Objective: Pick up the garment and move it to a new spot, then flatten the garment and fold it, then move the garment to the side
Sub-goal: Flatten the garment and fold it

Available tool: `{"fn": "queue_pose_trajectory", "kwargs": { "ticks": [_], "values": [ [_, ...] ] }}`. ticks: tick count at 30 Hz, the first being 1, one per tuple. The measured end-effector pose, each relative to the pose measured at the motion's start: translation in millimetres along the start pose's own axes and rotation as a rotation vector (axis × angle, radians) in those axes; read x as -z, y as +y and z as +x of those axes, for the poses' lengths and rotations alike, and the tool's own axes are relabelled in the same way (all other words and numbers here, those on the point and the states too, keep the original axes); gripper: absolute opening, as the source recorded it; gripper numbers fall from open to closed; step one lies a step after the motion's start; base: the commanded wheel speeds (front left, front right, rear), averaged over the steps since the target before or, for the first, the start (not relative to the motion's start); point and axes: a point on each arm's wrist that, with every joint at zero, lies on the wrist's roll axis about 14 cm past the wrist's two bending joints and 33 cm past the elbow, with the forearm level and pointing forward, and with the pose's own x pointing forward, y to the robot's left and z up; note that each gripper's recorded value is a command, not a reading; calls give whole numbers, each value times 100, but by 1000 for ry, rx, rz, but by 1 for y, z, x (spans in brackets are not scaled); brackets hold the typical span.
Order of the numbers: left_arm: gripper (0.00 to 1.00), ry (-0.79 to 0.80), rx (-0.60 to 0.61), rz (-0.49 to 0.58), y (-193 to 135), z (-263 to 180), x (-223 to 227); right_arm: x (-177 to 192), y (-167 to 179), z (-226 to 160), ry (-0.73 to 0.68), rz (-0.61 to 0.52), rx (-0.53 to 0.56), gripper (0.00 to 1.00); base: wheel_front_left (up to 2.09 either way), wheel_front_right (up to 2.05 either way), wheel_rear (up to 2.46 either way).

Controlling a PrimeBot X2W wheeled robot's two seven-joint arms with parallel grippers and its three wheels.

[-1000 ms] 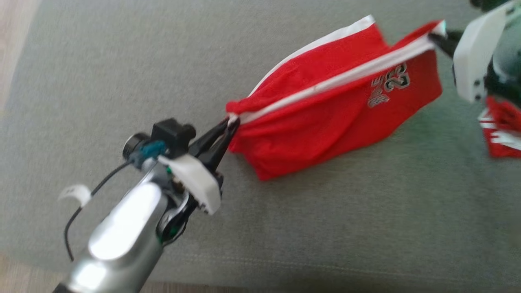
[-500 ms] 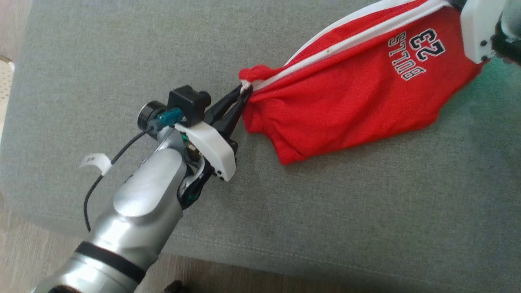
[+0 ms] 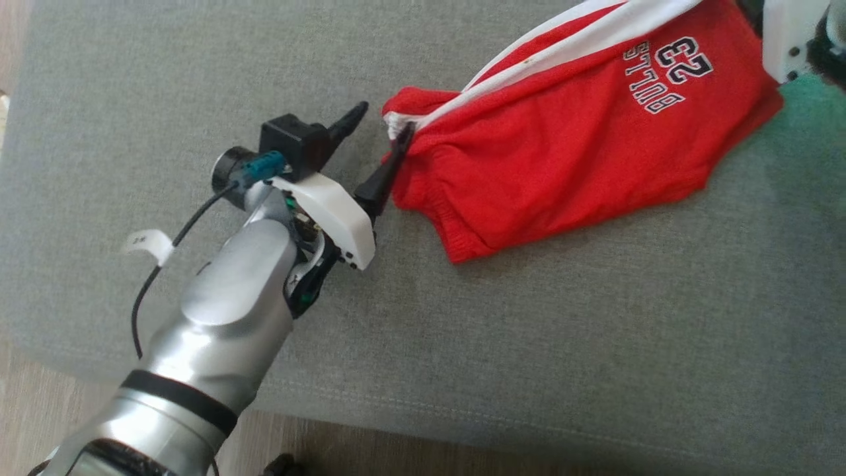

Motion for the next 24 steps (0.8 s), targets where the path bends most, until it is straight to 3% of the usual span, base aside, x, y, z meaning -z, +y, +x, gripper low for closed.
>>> {"fn": "queue_pose_trajectory", "kwargs": {
  "ticks": [7,11,18,24],
  "values": [
    [100,-116,-117,-44,16,-12,-36,-26,-5,-29,-194,37,44,100,0,0,0],
    [100,-209,-200,-108,24,-35,-54,-23,3,-53,-302,57,55,100,0,0,0],
    [100,-375,-248,-153,19,-68,-87,-32,-7,-104,-544,84,140,100,0,0,0],
    [100,-433,-263,-164,10,-85,-90,-11,-10,-134,-638,115,222,100,0,0,0]
  ]
}}
